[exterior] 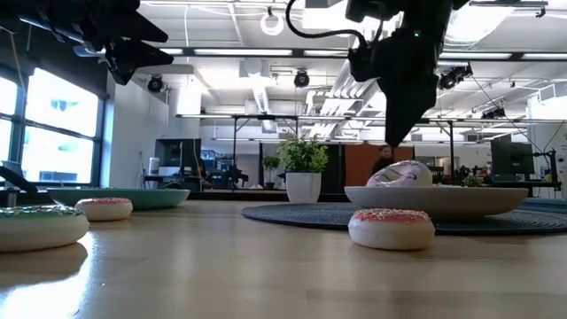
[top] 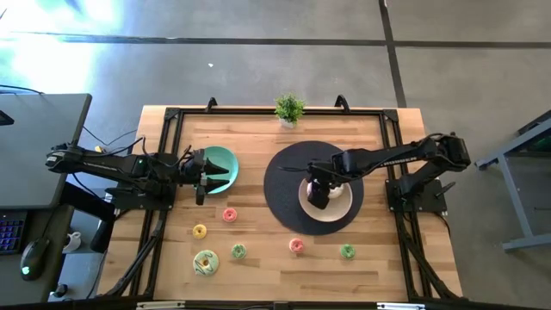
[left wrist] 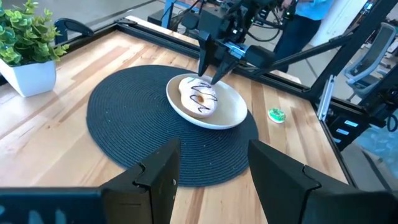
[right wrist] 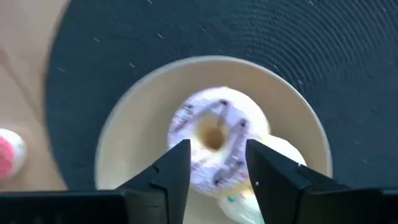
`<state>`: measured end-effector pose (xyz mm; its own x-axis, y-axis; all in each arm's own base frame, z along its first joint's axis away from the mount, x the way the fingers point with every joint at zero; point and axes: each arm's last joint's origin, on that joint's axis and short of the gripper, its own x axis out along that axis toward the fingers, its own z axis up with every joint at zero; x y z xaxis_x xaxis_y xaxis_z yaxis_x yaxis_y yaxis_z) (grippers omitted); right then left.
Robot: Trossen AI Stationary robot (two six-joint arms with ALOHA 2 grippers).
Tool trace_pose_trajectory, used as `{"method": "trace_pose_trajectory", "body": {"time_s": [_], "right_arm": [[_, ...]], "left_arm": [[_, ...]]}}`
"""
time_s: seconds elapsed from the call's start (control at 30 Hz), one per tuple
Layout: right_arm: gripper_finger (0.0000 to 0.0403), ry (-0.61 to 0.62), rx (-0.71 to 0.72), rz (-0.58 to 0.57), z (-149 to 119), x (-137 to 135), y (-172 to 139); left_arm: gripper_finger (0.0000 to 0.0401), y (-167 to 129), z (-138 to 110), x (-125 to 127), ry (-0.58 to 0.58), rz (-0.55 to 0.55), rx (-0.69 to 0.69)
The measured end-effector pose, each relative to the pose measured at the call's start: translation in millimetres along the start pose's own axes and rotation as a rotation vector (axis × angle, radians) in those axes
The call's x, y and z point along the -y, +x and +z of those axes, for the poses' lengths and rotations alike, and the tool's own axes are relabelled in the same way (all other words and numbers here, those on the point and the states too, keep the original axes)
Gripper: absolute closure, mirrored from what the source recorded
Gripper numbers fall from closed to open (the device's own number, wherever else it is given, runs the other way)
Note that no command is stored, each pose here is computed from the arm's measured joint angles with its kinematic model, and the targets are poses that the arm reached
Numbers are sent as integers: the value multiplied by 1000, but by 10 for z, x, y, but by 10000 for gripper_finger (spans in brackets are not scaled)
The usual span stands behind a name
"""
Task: Pick & Place donuts
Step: Put the large green donut on the white plate
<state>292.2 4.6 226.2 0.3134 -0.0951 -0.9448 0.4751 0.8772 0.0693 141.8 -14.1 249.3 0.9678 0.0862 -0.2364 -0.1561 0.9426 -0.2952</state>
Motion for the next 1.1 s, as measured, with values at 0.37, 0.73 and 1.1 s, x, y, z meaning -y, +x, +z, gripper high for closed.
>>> {"method": "trace_pose_trajectory", "body": {"time_s": [0.37, 0.73, 1.1], "right_arm": [[247, -360, 564, 307, 415, -616, 61], [247, -367, 620, 406, 467, -828, 358], [247, -390, 622, 384, 492, -781, 370]], "left_arm": [[215, 0, -1, 0, 1, 0, -1], [215, -60, 338, 220, 131, -307, -131], [260, 224, 93, 607, 200, -352, -790]]}}
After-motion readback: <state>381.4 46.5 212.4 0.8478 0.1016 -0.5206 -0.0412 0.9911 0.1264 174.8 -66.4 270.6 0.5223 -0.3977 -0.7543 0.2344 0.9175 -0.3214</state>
